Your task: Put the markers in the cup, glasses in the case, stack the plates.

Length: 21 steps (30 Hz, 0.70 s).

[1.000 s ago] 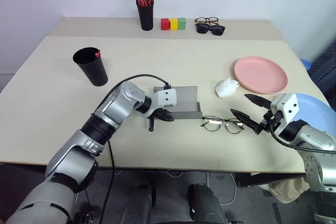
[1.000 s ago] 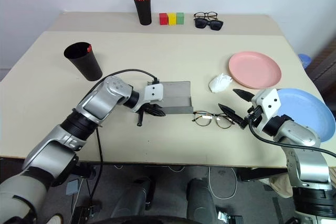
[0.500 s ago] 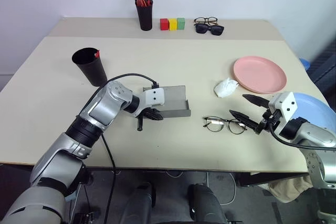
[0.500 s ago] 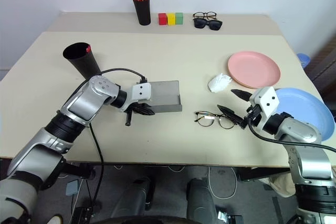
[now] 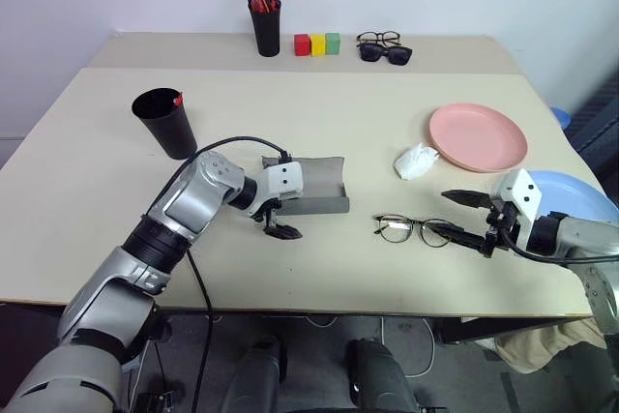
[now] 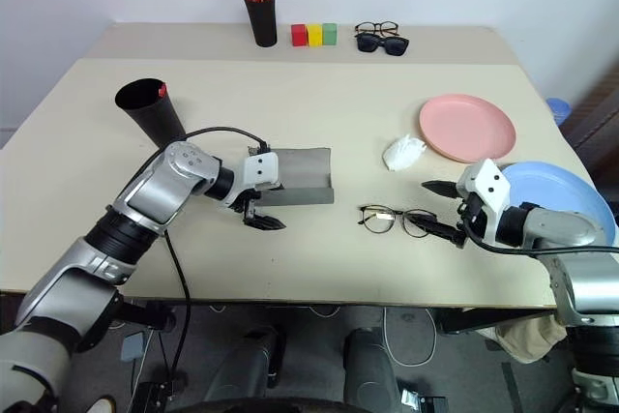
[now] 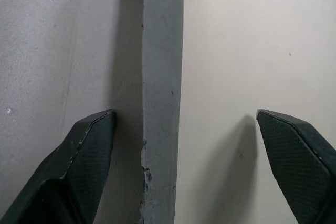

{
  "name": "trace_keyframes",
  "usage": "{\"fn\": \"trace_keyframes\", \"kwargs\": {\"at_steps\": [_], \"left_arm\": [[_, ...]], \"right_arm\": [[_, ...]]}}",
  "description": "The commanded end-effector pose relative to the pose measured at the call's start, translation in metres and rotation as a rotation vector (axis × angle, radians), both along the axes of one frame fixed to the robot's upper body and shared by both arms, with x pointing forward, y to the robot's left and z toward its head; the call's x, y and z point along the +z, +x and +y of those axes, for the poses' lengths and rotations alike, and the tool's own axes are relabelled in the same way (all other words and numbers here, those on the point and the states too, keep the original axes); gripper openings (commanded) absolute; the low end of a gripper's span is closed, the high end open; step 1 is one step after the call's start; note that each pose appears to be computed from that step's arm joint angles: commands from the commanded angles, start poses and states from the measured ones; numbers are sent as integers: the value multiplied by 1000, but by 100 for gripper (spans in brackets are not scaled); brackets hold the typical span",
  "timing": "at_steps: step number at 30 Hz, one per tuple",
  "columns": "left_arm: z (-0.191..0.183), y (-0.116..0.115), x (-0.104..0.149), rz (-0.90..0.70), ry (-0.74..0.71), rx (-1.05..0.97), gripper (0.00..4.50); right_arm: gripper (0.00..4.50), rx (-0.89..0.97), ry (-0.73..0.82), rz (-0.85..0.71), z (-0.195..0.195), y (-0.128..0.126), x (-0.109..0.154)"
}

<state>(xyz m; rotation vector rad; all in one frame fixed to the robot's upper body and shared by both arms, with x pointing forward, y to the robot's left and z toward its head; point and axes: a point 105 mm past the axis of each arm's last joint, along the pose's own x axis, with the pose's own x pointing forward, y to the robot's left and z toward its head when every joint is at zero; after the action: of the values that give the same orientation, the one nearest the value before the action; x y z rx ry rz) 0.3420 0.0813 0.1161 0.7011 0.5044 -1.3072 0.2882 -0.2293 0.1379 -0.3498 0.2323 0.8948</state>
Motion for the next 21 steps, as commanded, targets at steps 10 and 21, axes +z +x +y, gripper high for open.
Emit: {"fn": "trace_keyframes", "kwargs": {"at_steps": [10,21], "left_arm": [[40,-51,54,-30,-128,-69,447],[72,-84,45,-30,-141,61,450]], "right_arm": [[360,161,-85,124,9,19,-20],[308,179,-98,200,5,24,-41]]}}
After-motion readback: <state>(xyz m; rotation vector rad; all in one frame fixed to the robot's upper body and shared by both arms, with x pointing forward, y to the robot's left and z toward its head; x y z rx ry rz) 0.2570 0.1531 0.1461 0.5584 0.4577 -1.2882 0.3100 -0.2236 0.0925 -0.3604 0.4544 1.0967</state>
